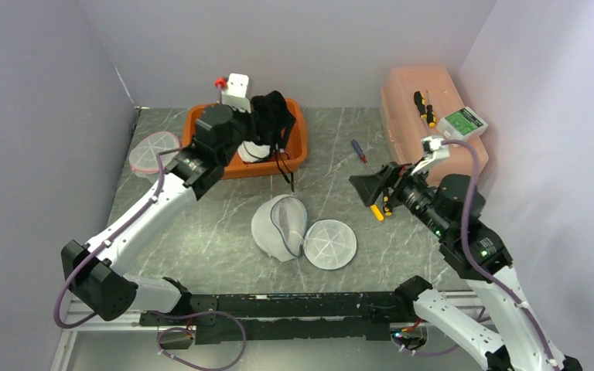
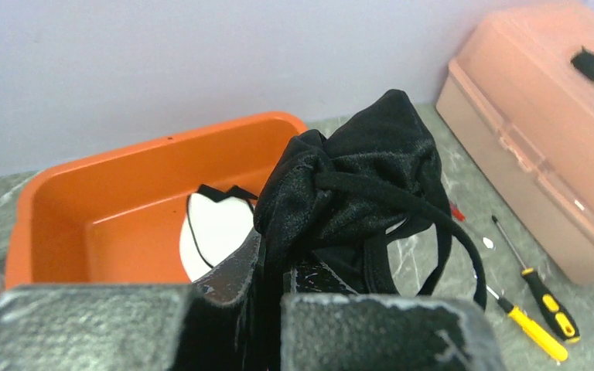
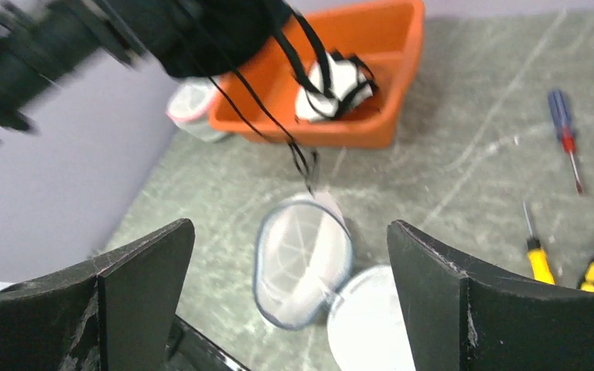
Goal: Unzip the laundry bag and remove the bra
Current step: Place the bra in the bin.
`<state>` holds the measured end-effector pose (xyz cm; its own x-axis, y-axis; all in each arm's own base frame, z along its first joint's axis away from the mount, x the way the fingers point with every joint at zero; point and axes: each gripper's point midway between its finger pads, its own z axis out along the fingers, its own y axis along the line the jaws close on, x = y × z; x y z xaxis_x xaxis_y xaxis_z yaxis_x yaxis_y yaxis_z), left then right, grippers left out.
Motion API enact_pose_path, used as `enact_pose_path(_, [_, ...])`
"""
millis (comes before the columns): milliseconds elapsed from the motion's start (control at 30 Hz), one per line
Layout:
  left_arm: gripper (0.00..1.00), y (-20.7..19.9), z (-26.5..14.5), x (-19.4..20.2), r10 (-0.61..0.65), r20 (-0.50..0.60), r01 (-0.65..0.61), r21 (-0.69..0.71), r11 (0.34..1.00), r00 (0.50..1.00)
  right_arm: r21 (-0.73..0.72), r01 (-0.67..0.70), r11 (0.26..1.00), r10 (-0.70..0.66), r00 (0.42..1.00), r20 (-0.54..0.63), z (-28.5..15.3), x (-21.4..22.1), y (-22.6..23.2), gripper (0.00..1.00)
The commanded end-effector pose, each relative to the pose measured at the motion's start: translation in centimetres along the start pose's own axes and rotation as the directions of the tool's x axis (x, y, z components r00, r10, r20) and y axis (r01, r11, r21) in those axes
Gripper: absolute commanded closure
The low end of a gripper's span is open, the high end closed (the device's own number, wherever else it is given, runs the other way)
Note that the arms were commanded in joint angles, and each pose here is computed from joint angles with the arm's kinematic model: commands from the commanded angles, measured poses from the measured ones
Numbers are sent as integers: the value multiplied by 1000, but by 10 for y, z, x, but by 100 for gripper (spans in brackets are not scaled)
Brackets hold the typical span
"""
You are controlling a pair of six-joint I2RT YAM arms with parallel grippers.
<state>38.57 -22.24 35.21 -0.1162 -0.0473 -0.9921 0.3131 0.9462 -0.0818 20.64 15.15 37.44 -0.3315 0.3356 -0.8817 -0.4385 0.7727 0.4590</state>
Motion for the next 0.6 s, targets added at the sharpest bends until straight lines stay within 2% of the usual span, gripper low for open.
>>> enact_pose_path(0, [97,11,-11,-53,-115,35,115,7,993,993,49,15,999,-12,998,-57,12,40,-26,2])
enact_pose_path(133, [97,32,5,-66,-109,14,109,-58,992,994,54,-39,998,43,996,-79,17,71,-38,3])
enact_pose_path(233, [97,63,21,-61,-132,-32,126,-145,981,991,47,-80,996,85,992,-97,20,87,-41,6])
enact_pose_path(400, [97,128,40,-45,-260,-70,238,-230,944,963,35,-113,993,116,988,-105,20,103,-44,10])
enact_pose_path(567, [97,170,53,-18,-373,-91,339,-261,904,923,31,-117,993,119,988,-95,17,110,-48,14])
